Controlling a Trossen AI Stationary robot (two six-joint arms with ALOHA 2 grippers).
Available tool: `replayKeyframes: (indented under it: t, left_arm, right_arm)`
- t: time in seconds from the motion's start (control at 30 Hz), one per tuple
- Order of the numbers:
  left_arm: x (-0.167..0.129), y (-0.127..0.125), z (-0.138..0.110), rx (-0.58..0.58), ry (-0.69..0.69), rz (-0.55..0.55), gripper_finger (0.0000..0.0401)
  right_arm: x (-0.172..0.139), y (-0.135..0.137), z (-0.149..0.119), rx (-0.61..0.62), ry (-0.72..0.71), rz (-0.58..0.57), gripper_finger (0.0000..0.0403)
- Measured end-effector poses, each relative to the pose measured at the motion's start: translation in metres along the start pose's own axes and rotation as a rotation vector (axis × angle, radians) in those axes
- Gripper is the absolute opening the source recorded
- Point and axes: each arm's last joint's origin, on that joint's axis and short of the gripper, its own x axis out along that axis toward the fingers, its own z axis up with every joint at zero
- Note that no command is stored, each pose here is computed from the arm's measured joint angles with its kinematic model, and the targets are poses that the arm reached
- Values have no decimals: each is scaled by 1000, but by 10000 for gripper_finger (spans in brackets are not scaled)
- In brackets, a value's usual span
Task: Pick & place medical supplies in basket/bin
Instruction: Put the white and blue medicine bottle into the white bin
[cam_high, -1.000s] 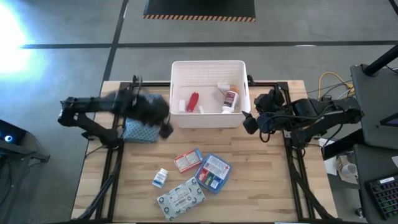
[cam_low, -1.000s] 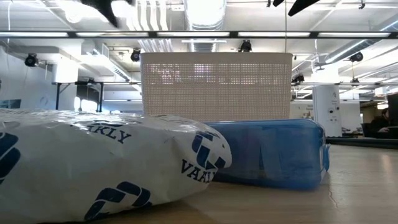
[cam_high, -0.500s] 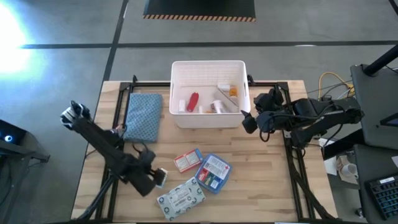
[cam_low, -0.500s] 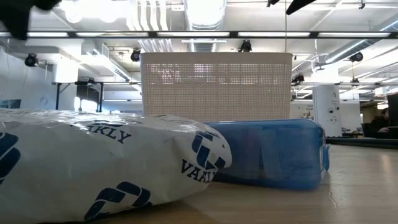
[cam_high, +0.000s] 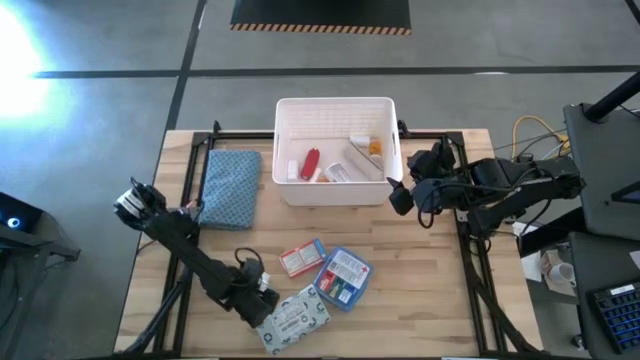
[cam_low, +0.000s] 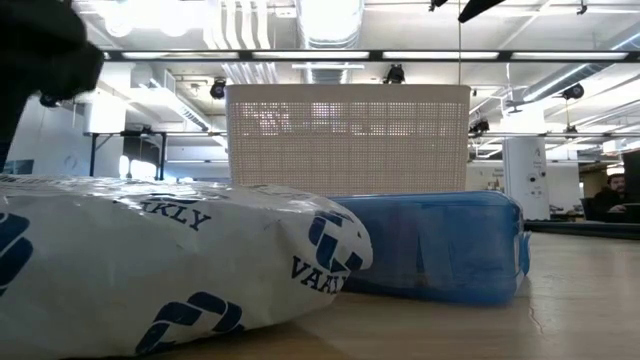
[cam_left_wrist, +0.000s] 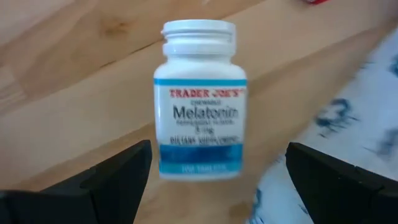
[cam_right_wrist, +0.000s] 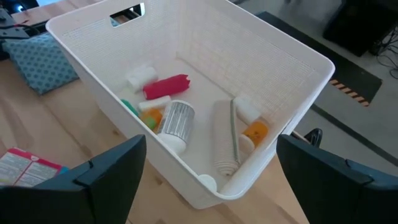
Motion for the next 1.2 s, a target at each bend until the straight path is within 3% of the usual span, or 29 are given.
replayKeyframes:
  t: [0.43, 0.77, 0.87, 0.97, 1.13, 1.2]
  left_arm:
    - [32, -1, 17, 7, -36, 170, 339]
    - [17, 0, 29, 90, -5, 153, 230]
    - [-9, 2, 38, 89, -25, 150, 199]
    - [-57, 0, 50, 71, -145, 67, 193]
    - [-156, -2, 73, 46, -600, -264, 201]
    - [-190, 0, 89, 59, -805, -321, 201]
  right_arm:
    - [0, 0, 0, 0, 3, 3, 347]
    - [0, 1, -1, 3, 20, 21, 347]
    - [0, 1, -1, 3, 20, 21, 347]
    - [0, 0, 0, 1, -5, -5, 347]
    - [-1, -3, 1, -16, -33, -31, 347]
    - [-2, -4, 2, -26, -44, -44, 347]
